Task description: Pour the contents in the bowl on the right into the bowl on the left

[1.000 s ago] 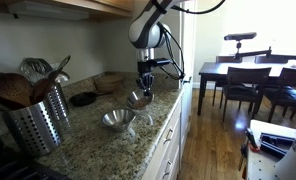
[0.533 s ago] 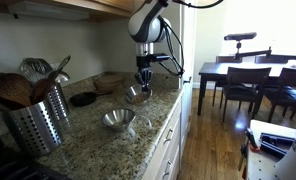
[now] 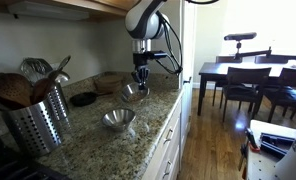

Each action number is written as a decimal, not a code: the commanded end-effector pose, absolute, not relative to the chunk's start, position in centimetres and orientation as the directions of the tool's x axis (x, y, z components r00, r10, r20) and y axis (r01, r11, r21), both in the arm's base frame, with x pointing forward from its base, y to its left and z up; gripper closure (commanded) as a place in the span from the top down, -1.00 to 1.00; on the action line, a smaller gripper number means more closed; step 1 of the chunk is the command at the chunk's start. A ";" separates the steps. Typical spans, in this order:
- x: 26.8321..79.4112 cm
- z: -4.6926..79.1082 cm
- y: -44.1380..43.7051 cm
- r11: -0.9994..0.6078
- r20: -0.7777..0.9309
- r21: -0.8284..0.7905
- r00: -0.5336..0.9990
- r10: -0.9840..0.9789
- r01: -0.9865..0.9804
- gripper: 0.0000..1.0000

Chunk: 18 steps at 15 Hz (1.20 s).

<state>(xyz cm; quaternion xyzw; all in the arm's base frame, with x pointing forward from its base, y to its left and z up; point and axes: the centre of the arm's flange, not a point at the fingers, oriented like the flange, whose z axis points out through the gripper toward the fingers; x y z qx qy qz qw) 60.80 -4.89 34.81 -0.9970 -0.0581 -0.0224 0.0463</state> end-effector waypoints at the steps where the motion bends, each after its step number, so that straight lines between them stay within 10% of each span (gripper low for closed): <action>1: 59.4 36.9 -3.8 -0.987 0.043 -0.078 0.989 0.139 0.142 -0.83; 18: 57.9 39.6 2.1 -0.972 0.056 0.073 0.972 0.229 0.225 -0.83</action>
